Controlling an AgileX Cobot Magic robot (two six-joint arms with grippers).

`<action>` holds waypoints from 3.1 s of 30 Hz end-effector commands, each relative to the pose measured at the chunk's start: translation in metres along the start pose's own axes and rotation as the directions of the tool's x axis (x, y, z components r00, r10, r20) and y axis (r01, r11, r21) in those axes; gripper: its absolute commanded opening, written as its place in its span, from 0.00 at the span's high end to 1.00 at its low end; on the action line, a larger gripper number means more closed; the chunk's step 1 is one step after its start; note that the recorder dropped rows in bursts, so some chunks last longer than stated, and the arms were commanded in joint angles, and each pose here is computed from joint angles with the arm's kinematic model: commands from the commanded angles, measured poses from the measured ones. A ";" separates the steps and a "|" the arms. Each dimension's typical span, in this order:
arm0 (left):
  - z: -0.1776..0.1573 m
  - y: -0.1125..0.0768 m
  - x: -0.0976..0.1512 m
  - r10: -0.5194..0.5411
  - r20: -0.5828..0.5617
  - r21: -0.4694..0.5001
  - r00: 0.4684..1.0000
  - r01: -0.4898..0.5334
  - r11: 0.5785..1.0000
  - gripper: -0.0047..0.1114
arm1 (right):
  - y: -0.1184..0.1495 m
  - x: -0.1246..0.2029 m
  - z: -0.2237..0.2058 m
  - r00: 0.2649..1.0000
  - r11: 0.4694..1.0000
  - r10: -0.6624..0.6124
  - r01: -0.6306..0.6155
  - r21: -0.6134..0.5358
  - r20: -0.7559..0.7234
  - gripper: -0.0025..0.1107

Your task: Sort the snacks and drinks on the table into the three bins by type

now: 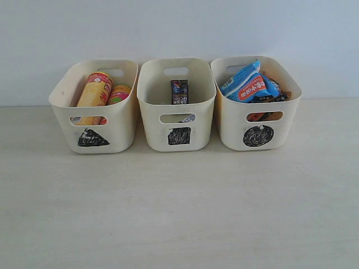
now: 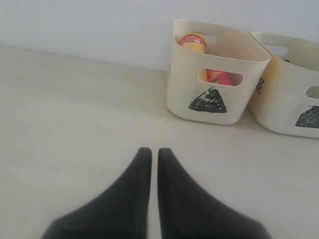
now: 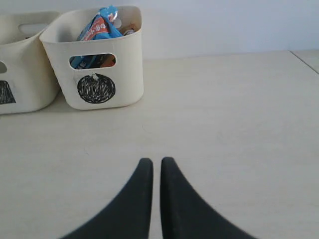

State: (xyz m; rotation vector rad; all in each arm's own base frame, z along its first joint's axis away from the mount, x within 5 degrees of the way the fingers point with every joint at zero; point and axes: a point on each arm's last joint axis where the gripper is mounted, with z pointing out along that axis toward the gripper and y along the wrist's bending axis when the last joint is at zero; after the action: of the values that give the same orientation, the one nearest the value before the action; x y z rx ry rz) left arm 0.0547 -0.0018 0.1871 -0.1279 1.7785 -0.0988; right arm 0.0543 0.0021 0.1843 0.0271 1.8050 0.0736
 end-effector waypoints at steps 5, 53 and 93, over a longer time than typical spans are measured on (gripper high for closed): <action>0.000 0.000 -0.001 -0.010 0.016 0.000 1.000 0.010 1.000 0.93 | 0.000 0.000 0.000 0.996 0.996 -0.088 0.088 0.002 -0.002 0.96; 0.000 0.000 -0.001 -0.010 0.016 0.000 1.000 0.010 1.000 0.93 | 0.000 0.000 0.000 0.998 0.998 -0.067 0.067 0.002 -0.002 0.96; 0.000 0.000 -0.001 -0.010 0.016 0.000 1.000 0.010 1.000 0.93 | 0.000 0.000 0.000 0.998 0.998 -0.067 0.067 0.002 -0.002 0.96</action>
State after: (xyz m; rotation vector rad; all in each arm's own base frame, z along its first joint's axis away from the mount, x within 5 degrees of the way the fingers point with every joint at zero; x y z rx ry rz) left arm 0.0547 -0.0018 0.1871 -0.1279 1.7785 -0.0988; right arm 0.0541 0.0021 0.1831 -0.0358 1.8178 0.0243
